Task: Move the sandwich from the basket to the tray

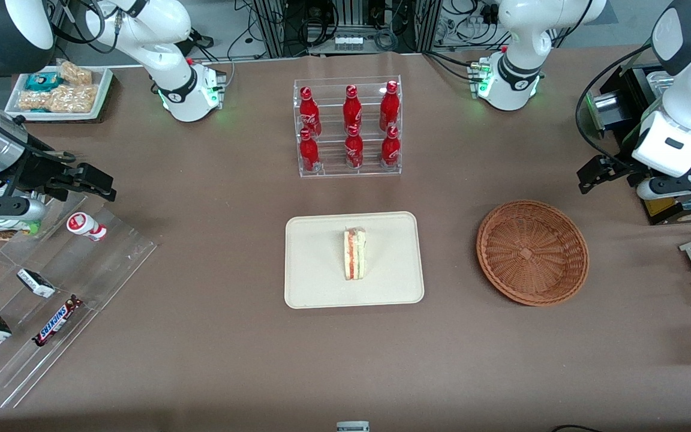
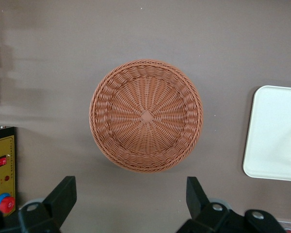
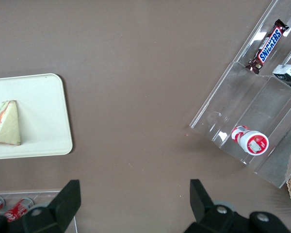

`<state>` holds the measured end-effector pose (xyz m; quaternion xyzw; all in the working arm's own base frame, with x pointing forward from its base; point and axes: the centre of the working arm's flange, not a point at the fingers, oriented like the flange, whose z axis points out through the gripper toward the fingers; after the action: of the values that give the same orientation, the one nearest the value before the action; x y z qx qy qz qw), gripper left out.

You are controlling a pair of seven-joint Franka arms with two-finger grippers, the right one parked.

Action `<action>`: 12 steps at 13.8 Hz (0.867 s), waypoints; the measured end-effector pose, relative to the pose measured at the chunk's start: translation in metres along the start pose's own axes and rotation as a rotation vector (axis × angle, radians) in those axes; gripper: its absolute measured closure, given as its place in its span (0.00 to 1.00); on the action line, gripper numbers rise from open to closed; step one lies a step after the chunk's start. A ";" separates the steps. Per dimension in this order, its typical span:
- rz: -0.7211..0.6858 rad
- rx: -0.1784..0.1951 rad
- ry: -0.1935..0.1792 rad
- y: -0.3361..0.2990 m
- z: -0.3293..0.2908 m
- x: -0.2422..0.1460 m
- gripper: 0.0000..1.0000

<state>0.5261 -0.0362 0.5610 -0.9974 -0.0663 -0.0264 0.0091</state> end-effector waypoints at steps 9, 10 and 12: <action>0.032 -0.012 -0.032 -0.020 -0.003 0.000 0.00; 0.037 -0.012 -0.032 -0.018 -0.002 0.000 0.00; 0.039 -0.012 -0.034 -0.016 -0.001 0.000 0.00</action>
<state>0.5240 -0.0199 0.5624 -0.9989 -0.0469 -0.0095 0.0024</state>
